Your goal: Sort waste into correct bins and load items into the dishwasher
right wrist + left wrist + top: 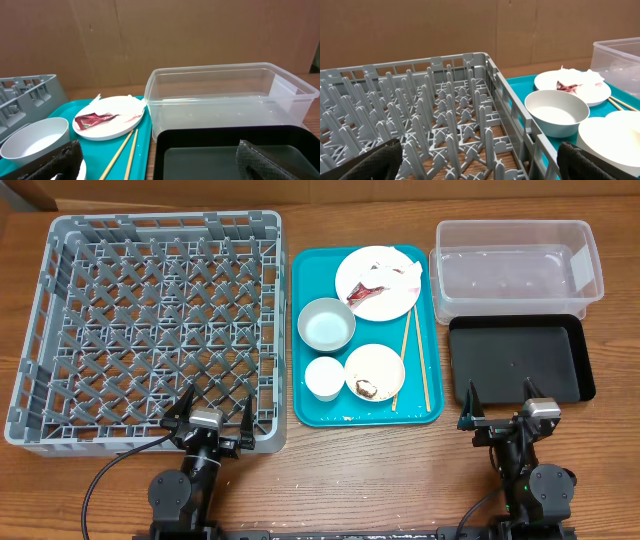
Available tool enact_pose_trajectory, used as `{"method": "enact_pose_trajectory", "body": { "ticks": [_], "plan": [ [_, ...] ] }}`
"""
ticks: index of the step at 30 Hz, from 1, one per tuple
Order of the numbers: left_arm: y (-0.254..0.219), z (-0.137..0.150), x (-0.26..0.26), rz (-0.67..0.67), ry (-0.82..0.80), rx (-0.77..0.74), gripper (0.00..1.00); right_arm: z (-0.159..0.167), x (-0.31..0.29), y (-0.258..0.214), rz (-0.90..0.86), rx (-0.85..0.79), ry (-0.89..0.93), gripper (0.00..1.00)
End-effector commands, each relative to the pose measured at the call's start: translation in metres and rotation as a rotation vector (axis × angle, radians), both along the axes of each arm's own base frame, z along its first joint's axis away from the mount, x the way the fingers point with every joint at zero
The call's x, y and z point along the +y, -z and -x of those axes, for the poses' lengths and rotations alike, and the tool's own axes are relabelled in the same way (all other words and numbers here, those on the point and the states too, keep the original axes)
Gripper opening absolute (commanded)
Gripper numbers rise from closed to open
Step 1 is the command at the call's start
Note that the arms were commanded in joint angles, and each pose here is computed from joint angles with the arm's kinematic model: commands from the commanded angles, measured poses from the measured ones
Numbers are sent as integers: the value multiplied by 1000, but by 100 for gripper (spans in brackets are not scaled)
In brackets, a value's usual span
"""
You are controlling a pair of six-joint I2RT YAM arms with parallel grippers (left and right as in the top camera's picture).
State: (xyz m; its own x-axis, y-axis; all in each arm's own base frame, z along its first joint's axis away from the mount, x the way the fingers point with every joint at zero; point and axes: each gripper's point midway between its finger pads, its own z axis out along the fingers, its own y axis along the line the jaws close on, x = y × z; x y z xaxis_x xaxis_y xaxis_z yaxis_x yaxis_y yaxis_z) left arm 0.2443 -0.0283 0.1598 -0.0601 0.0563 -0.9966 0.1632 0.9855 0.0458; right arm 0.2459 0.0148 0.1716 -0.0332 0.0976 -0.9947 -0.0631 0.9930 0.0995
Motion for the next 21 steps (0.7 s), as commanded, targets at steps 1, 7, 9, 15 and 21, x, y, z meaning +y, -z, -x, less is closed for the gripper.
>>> {"method": "enact_pose_trajectory", "body": {
  "ticks": [1,7,9,15,21],
  "plan": [
    [0,0,2,-15,-7,-9,100,0,-2,0,4,-10,16,100],
    [0,0,2,-15,-8,-9,100,1,9,-5,2,-31,-51,100],
    [0,0,2,-15,-7,-9,100,2,18,-7,1,-38,-103,100],
    [0,0,2,-15,-7,-9,100,9,28,-34,2,-91,-164,100],
    [0,0,2,-15,-7,-9,100,20,27,-65,3,-97,-164,100]
  ]
}}
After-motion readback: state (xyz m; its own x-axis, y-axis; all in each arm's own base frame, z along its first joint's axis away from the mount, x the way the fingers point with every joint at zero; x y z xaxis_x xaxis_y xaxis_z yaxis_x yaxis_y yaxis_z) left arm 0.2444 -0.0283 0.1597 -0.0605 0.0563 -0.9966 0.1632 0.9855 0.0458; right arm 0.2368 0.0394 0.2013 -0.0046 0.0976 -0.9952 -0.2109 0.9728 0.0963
